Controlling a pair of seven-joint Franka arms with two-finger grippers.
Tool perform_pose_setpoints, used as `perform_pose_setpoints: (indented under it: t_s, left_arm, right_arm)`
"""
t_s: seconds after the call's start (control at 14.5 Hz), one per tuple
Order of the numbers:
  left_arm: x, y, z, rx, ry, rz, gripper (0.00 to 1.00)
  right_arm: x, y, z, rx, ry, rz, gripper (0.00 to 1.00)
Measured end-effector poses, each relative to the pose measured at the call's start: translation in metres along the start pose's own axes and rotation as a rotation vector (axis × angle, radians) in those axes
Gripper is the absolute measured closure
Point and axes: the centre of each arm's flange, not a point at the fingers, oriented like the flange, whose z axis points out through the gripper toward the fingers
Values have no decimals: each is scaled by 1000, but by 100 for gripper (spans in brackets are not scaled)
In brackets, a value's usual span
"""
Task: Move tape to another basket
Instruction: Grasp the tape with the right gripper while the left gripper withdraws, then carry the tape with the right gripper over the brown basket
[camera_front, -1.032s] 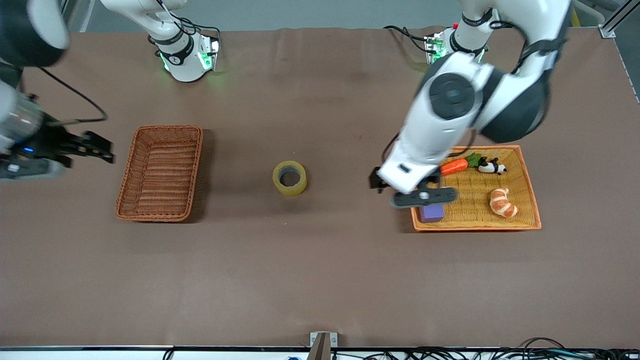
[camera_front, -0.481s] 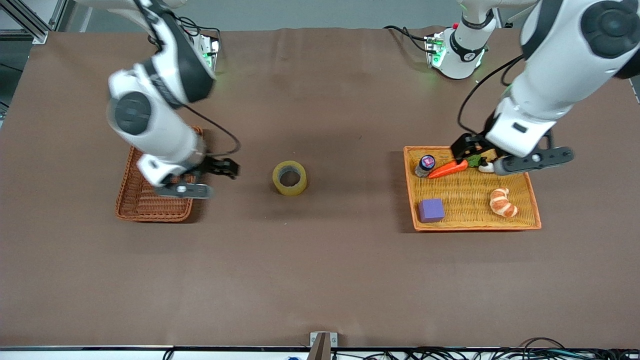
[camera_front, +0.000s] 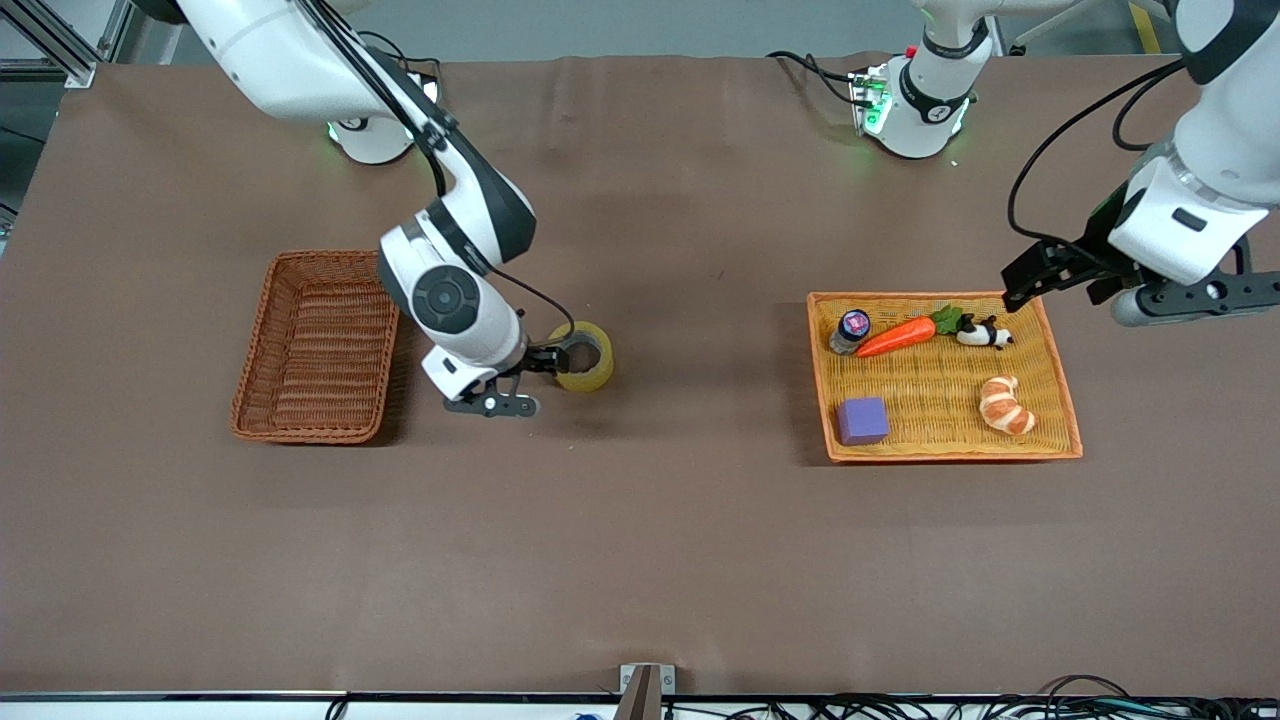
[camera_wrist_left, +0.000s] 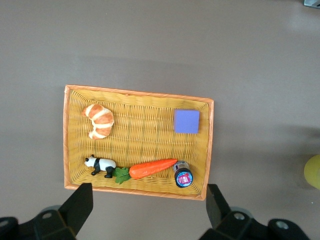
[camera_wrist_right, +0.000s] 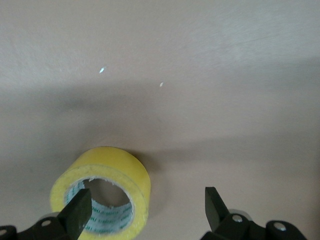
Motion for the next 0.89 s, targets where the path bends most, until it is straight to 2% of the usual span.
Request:
perform_pose_setpoints:
  t_s: [0.28,0.55,0.83,0.89]
  left_arm:
    - [-10,-12,-3,7,-2,25,0]
    - [-14,-30,-3,6,-7,50,0]
    - [-14,-34,-1,6,-12,46,2]
    - [-14,-33,0,6,-12,51,4]
  right_arm:
    - [-22,-13,34,-5,20,-72,0]
    - [-56,-21,67,5,-8,-108,0]
    - [-59,-24,69,14,-3,-104,0]
    - [-60,-23,72,15,-4,-102,4]
